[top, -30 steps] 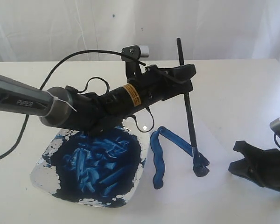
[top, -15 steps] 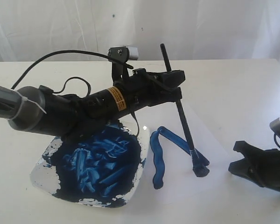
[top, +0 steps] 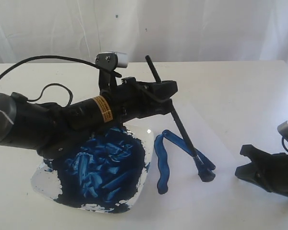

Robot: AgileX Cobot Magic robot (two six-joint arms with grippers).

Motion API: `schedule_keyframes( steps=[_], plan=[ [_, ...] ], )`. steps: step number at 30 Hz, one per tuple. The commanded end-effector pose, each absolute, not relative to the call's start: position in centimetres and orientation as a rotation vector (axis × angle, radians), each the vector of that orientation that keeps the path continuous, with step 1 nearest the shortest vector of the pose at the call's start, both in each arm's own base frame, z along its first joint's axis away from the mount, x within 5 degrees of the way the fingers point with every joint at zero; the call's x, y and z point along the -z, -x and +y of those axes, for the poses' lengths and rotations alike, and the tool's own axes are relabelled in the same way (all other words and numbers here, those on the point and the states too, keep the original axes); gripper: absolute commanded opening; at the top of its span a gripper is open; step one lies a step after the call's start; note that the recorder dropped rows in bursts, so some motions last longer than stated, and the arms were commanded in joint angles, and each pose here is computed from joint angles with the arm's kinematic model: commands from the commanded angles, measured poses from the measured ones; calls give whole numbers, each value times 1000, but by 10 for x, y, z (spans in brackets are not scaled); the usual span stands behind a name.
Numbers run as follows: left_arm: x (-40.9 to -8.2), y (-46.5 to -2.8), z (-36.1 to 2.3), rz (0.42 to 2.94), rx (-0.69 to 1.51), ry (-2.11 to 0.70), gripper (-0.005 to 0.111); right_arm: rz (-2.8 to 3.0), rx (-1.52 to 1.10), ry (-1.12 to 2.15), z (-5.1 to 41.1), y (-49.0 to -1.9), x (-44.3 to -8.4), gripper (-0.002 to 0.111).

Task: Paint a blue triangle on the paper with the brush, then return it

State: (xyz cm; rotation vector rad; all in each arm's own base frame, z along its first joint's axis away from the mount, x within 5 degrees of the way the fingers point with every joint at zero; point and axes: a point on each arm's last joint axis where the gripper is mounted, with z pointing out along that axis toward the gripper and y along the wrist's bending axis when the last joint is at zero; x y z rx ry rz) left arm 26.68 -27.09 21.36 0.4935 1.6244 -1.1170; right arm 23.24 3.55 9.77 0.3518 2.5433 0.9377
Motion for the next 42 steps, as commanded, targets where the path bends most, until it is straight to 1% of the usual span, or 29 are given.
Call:
schedule_keyframes(
  steps=[1, 6, 17, 32, 42],
  plan=[
    [-205, -256, -260, 1698, 1037, -570, 0, 2550, -934, -340, 36, -233, -97, 0],
    [-210, -242, -246, 1706, 995, -577, 0, 2550, -934, -340, 36, -233, -97, 0],
    [-215, -219, -225, 1726, 989, -570, 0, 2550, -934, -340, 36, -233, -97, 0],
    [-215, -183, -190, 1775, 985, -522, 0, 2550, -934, -340, 36, -233, -97, 0],
    [-212, -171, -177, 1801, 970, -507, 0, 2550, -934, -340, 36, -233, -97, 0]
  ],
)
